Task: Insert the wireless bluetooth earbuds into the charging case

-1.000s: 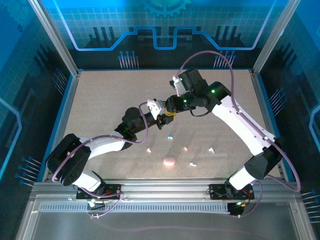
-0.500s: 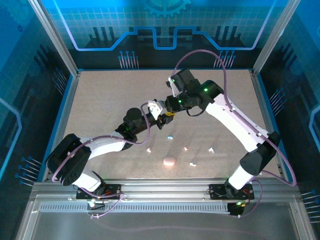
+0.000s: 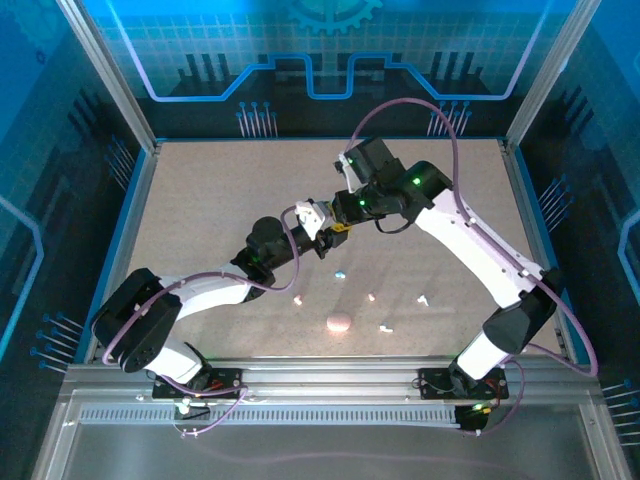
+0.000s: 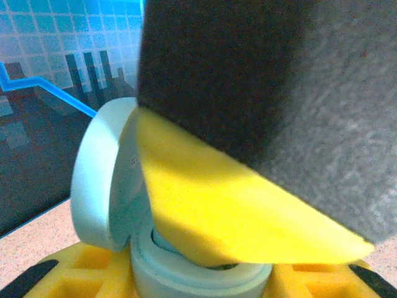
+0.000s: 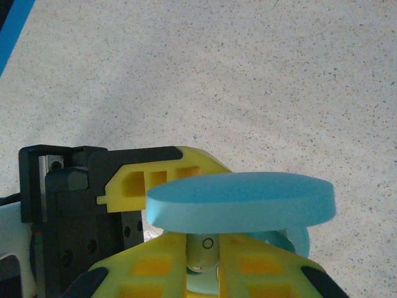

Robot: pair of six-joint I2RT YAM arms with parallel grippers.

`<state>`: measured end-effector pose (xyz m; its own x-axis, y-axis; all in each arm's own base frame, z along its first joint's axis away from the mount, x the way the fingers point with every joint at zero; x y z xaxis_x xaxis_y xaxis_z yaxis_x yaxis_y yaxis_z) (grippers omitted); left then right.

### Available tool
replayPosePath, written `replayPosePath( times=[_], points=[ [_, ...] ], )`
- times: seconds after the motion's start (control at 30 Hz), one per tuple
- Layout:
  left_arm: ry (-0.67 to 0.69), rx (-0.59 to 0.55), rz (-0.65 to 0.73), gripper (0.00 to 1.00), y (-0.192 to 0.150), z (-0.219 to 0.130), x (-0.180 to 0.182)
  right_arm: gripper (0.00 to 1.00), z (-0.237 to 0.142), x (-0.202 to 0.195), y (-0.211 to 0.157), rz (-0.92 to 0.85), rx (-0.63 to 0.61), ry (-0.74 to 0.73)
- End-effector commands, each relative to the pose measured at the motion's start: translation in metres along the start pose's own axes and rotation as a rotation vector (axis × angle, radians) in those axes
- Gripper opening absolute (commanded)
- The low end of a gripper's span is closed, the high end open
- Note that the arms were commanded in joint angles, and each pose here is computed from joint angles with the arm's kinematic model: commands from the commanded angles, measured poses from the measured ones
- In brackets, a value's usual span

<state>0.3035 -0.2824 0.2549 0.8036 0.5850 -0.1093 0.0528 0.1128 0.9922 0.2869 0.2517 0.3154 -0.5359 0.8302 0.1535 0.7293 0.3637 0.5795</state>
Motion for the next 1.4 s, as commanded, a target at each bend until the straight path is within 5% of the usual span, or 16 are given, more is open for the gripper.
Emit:
replayPosePath(
  times=[0.0, 1.37],
  points=[
    [-0.017, -0.098, 0.048, 0.35, 0.0268, -0.0048, -0.0082, 0.18, -0.0143, 0.0023, -0.0032, 0.001, -0.015, -0.022],
    [-0.019, -0.053, 0.056, 0.36, 0.0229, -0.0027, -0.0087, 0.17, -0.0229, -0.0041, -0.002, 0.001, -0.049, -0.068]
  ],
)
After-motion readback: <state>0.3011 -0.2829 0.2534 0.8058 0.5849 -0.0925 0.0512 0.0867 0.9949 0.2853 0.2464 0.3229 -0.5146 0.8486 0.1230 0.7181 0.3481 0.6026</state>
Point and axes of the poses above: each hand's point on the last joint's axis, 136 mm out from that joint toward the fingers, its own z axis out along the fingers, its own x axis along the line the jaws close on, y = z × x, the point moved 4 cm from there along -z, back along the fingers, and after that the axes turned 10 degrees about -z, right-handed, at the moved point
